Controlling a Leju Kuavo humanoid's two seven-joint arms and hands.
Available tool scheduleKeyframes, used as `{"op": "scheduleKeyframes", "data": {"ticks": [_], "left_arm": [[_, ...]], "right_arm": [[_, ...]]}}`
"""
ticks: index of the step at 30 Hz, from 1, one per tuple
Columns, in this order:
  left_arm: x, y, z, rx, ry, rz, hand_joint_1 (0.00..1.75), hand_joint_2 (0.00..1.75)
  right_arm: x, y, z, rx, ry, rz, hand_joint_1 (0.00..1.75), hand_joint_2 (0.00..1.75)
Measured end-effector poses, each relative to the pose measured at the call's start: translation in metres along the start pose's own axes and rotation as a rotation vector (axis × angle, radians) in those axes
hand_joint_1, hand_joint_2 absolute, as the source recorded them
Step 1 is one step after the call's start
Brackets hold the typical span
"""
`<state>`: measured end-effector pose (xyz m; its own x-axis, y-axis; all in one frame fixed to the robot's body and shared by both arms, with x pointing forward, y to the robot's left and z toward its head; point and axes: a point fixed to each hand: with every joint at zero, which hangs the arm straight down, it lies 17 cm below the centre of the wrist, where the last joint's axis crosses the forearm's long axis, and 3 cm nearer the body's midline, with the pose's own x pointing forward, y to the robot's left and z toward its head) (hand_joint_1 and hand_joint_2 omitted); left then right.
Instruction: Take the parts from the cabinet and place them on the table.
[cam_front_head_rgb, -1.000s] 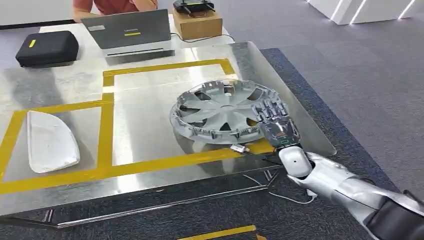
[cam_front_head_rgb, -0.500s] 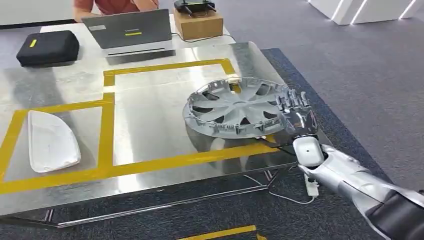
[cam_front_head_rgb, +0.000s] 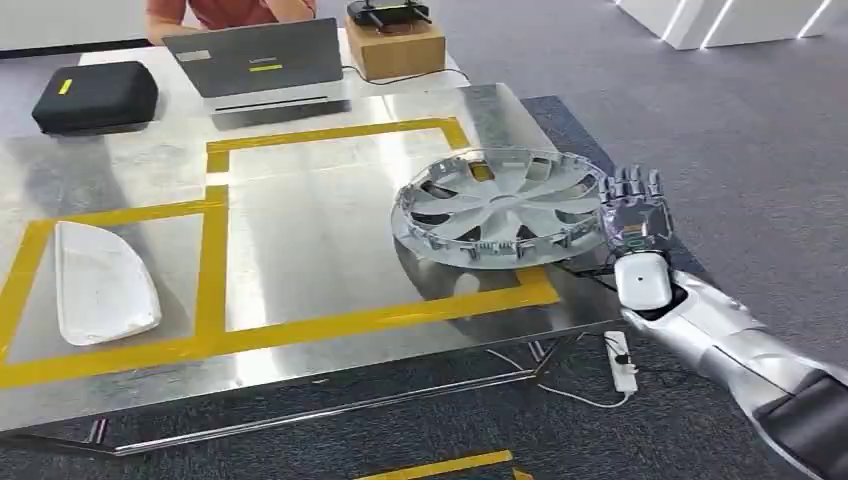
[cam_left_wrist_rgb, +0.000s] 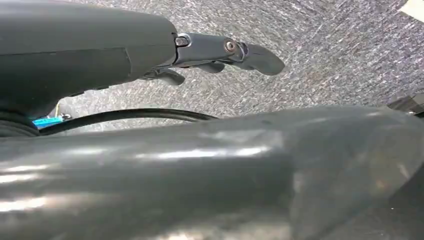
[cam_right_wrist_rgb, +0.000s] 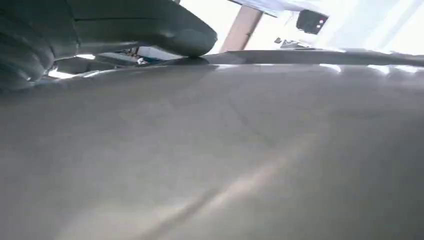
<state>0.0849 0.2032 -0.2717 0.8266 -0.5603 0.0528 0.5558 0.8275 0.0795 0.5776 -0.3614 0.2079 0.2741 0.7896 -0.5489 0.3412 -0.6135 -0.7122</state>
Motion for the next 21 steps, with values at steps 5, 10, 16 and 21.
{"op": "scheduleKeyframes", "data": {"ticks": [5,10,16,21], "left_arm": [[0.000,-0.001,0.000,-0.001,0.004,-0.001,0.00,0.00],[0.001,-0.002,0.001,-0.003,0.008,-0.001,0.00,0.00],[0.001,-0.002,0.001,-0.005,0.009,-0.002,0.00,0.00],[0.002,-0.002,0.001,-0.005,0.009,-0.002,0.00,0.00]], "right_arm": [[-0.012,0.011,-0.003,0.069,0.023,0.057,0.00,1.75],[-0.012,0.003,-0.007,0.063,0.029,0.051,0.00,1.75],[-0.009,-0.009,-0.010,0.036,0.028,0.030,0.00,1.75],[-0.008,-0.013,-0.012,0.027,0.028,0.022,0.00,1.75]]}}
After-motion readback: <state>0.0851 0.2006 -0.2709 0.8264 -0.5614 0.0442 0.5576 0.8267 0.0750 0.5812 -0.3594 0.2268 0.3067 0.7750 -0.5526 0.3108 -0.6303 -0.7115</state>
